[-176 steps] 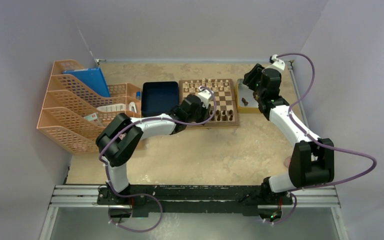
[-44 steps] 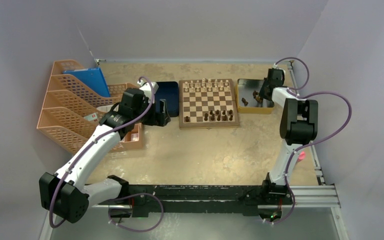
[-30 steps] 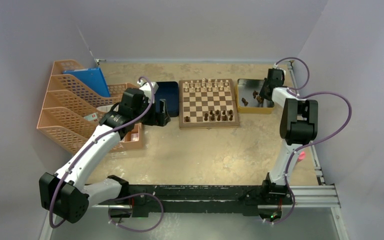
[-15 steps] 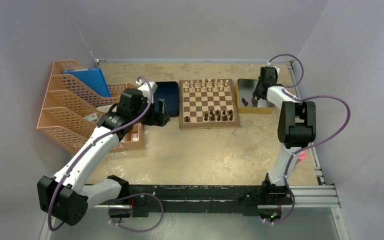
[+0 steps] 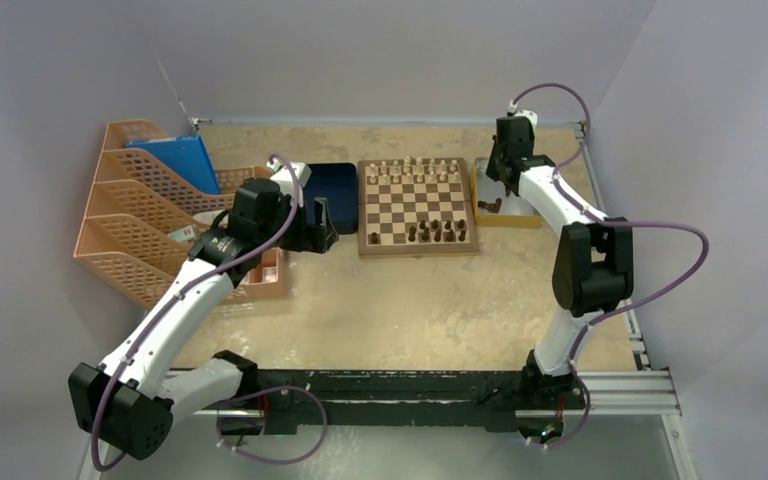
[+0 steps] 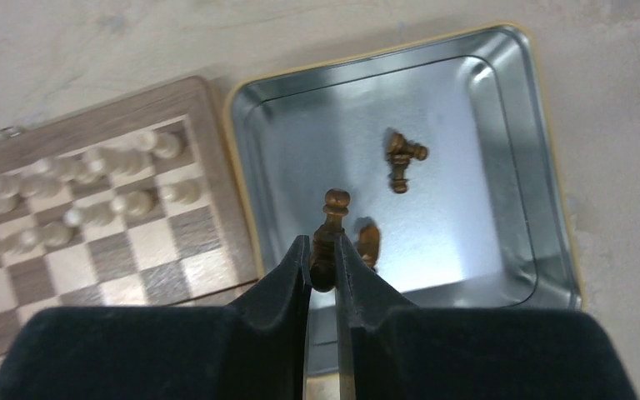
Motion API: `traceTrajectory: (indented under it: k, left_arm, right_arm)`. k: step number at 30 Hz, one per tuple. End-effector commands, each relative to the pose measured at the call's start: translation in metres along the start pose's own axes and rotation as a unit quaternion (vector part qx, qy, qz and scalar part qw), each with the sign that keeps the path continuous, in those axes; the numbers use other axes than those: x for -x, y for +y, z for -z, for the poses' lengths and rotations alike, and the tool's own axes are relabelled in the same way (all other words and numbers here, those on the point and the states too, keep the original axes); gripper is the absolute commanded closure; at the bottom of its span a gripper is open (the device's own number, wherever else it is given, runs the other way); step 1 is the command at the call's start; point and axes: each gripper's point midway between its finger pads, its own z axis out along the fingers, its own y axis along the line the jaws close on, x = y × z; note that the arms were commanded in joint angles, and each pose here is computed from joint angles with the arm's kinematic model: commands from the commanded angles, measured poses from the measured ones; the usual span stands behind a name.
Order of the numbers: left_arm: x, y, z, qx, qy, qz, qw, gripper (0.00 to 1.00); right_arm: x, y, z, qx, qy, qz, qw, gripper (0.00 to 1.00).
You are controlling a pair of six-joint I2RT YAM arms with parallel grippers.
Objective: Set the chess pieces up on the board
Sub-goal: Pick up the chess piece from the storage box.
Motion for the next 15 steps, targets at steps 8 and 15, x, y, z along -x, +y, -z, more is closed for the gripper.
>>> traceTrajectory:
  k: [8,15]
  left_arm:
    - [0.011,0.002,0.018,0.009,-0.047,-0.004,0.999,0.17]
    - [0.012,-0.014,0.018,-0.029,-0.041,0.023,0.998,0.21]
  right_arm:
    - [0.036,0.060,0.070,0.097,-0.061,0.019,0.993,0.90]
    - [0.024,0.091,0.083,0.141,-0.070,0.061,0.986,0.90]
